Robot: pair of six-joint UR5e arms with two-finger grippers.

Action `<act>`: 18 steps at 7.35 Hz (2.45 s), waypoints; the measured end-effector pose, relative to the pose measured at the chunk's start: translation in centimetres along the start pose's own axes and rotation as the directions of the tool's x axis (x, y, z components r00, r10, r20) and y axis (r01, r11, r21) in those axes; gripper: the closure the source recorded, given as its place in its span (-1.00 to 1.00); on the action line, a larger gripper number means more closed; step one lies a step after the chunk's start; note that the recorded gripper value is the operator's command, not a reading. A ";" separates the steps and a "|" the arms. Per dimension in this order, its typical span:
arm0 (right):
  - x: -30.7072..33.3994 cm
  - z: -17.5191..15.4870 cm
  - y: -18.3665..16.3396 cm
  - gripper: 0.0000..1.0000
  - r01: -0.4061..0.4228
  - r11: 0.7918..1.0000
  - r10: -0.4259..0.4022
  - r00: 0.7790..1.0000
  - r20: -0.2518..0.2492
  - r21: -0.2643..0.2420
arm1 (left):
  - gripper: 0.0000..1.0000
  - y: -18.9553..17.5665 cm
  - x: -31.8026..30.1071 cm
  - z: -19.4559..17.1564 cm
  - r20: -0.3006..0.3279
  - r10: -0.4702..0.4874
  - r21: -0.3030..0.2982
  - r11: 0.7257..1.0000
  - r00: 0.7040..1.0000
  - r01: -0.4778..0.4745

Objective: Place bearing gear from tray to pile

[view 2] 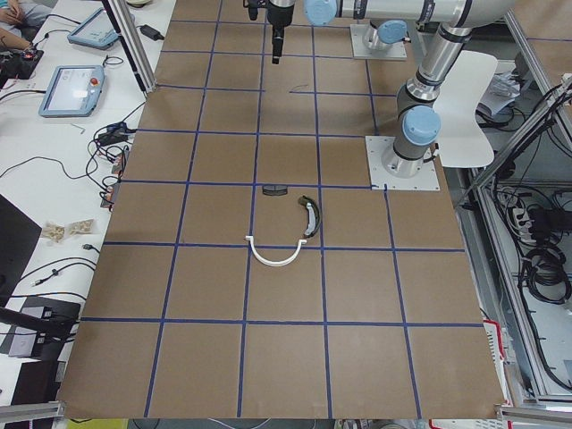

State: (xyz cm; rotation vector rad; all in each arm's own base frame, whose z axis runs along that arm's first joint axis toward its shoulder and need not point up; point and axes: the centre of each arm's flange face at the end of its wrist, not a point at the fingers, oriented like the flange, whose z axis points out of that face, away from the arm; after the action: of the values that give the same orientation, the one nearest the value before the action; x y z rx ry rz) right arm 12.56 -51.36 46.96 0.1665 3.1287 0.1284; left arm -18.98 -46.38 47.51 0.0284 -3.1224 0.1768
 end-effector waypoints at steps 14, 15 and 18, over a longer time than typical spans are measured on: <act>36.5 6.0 -6.7 -1.00 0.119 0.993 -0.118 0.992 -0.054 0.009 | -1.00 0.0 -0.1 -0.2 -0.001 0.000 0.006 1.000 1.000 0.000; 39.6 7.9 -7.4 -1.00 0.136 0.991 -0.135 0.989 -0.062 0.015 | -1.00 -0.1 -0.1 -0.2 -0.001 0.000 0.006 1.000 1.000 0.000; 47.6 13.9 -8.9 -1.00 0.175 0.984 -0.172 0.982 -0.078 0.033 | -1.00 -0.1 -0.1 -0.2 -0.001 -0.002 0.007 1.000 1.000 0.002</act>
State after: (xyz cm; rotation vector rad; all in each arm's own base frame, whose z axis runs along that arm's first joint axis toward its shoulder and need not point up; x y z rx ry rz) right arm -35.53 -54.04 32.27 -0.1136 3.2025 0.0725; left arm -18.86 -46.48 47.70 0.0316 -3.1212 0.1875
